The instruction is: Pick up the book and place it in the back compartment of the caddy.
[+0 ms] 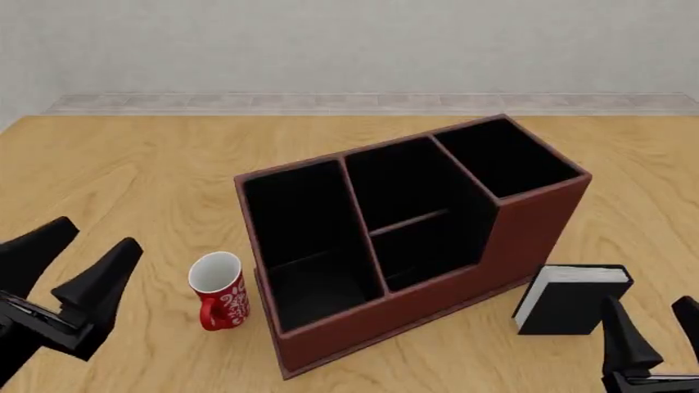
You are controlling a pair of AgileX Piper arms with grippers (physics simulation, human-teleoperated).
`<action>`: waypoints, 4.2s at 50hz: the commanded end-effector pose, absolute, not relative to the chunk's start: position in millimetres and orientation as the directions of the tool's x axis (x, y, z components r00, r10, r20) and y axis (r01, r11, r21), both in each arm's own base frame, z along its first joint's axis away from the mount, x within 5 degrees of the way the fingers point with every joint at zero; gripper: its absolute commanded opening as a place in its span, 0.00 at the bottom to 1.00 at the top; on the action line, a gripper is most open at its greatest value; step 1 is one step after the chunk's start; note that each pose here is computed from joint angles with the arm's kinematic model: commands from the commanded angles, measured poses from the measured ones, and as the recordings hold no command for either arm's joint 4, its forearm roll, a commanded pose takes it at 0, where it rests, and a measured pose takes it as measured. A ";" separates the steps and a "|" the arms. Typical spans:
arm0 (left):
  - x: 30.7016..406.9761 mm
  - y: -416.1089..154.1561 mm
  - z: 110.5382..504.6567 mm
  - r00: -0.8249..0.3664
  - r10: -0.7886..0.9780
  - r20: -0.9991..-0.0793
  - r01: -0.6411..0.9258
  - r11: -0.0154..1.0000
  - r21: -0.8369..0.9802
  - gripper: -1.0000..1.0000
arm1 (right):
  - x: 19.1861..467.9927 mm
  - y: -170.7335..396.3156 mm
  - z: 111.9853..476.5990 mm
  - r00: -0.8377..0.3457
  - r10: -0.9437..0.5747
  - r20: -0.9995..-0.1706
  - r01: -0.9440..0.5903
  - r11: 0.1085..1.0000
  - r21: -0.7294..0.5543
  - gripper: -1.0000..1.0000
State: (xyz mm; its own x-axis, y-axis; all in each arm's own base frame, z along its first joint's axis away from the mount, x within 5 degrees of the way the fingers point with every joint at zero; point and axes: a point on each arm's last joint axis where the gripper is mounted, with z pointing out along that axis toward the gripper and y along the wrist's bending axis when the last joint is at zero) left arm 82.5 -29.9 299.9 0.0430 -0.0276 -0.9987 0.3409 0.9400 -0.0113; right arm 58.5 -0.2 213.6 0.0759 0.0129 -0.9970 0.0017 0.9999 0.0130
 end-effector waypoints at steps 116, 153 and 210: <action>184.9 -371.3 226.0 -0.199 0.185 -0.962 0.880 0.466 -0.092 1.00 | 61.0 -0.1 214.4 0.078 0.009 -0.997 0.001 1.000 0.009 1.00; 208.3 -407.9 216.7 -0.161 0.231 -0.960 0.885 0.464 -0.037 1.00 | 60.9 -0.1 214.6 0.081 0.007 -0.997 0.000 1.000 0.007 1.00; 215.4 -458.7 167.2 -0.179 0.319 -0.931 0.901 0.434 -0.025 1.00 | 62.5 -0.1 214.6 0.075 0.014 -0.997 0.000 1.000 0.014 1.00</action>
State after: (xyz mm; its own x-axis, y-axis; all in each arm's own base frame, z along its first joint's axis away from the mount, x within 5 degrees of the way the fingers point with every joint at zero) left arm 212.0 -455.7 175.7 -0.1757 0.3109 -0.9341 0.9021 0.4306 -0.0263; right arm 61.9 -0.1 214.6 0.0762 0.0129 -0.9970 0.0000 0.9999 0.0130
